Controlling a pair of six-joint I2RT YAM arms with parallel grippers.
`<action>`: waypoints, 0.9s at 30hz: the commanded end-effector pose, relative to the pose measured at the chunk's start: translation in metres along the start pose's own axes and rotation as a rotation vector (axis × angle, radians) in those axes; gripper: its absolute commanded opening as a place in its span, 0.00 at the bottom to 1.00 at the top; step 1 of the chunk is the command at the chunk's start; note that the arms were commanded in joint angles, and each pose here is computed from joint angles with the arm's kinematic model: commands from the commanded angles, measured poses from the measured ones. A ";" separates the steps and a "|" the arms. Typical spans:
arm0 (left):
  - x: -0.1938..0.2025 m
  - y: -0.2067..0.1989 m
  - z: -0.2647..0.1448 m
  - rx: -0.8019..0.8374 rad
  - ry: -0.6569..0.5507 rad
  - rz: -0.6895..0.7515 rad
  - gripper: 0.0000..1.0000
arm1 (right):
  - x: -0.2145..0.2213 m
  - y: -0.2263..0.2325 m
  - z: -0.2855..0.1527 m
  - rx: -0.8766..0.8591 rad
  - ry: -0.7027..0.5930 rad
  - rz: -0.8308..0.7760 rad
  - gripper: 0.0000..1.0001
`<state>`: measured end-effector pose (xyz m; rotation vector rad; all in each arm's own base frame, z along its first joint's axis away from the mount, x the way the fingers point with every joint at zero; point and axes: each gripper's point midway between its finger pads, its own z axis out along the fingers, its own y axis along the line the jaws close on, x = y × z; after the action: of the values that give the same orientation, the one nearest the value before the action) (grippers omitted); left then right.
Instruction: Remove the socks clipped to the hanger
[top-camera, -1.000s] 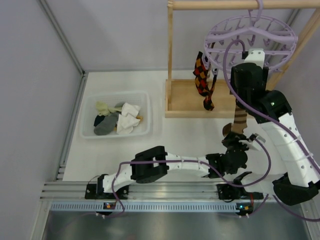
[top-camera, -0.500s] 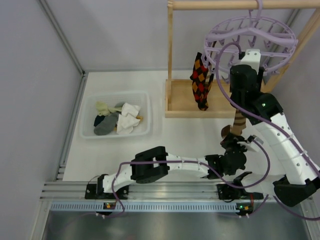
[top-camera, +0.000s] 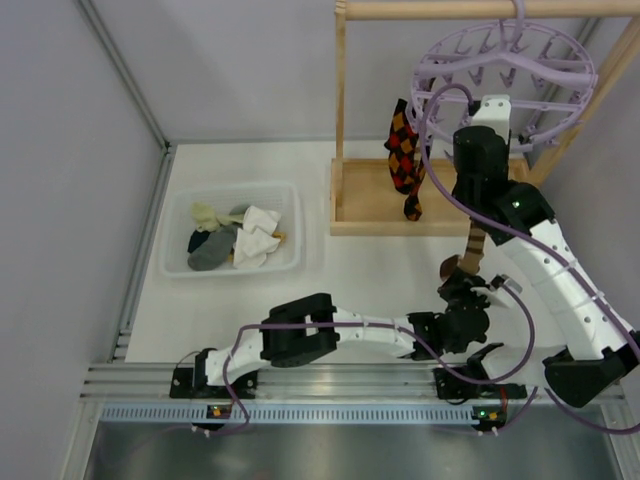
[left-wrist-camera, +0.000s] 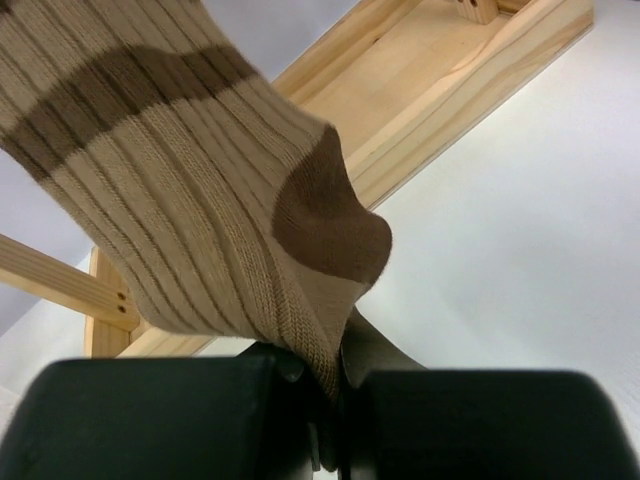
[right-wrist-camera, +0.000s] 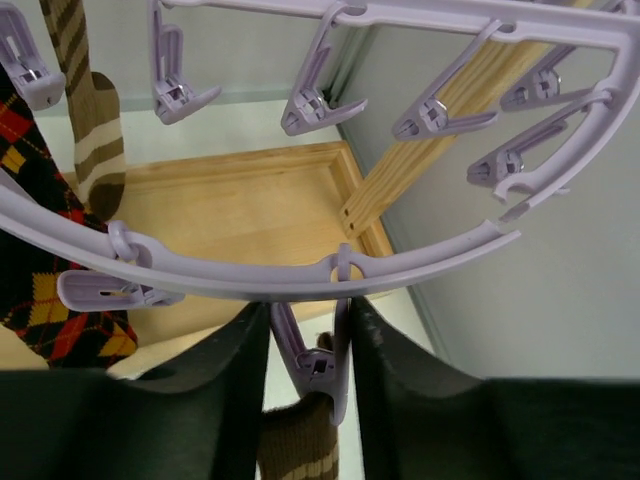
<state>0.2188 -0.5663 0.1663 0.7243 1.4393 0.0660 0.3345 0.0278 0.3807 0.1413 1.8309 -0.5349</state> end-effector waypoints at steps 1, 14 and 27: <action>-0.031 0.004 -0.015 0.030 -0.052 -0.066 0.00 | -0.014 -0.005 0.002 0.030 -0.046 0.062 0.26; -0.008 0.050 -0.023 -0.009 0.007 -0.146 0.00 | -0.007 -0.006 -0.006 -0.027 -0.046 0.093 0.15; 0.035 0.269 -0.063 -0.218 0.199 -0.439 0.00 | 0.010 -0.016 -0.012 -0.149 -0.037 0.215 0.42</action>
<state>0.2699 -0.3460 0.2852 0.2648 1.6519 -0.0761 0.3168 0.0170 0.3790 0.1960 1.7977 -0.3263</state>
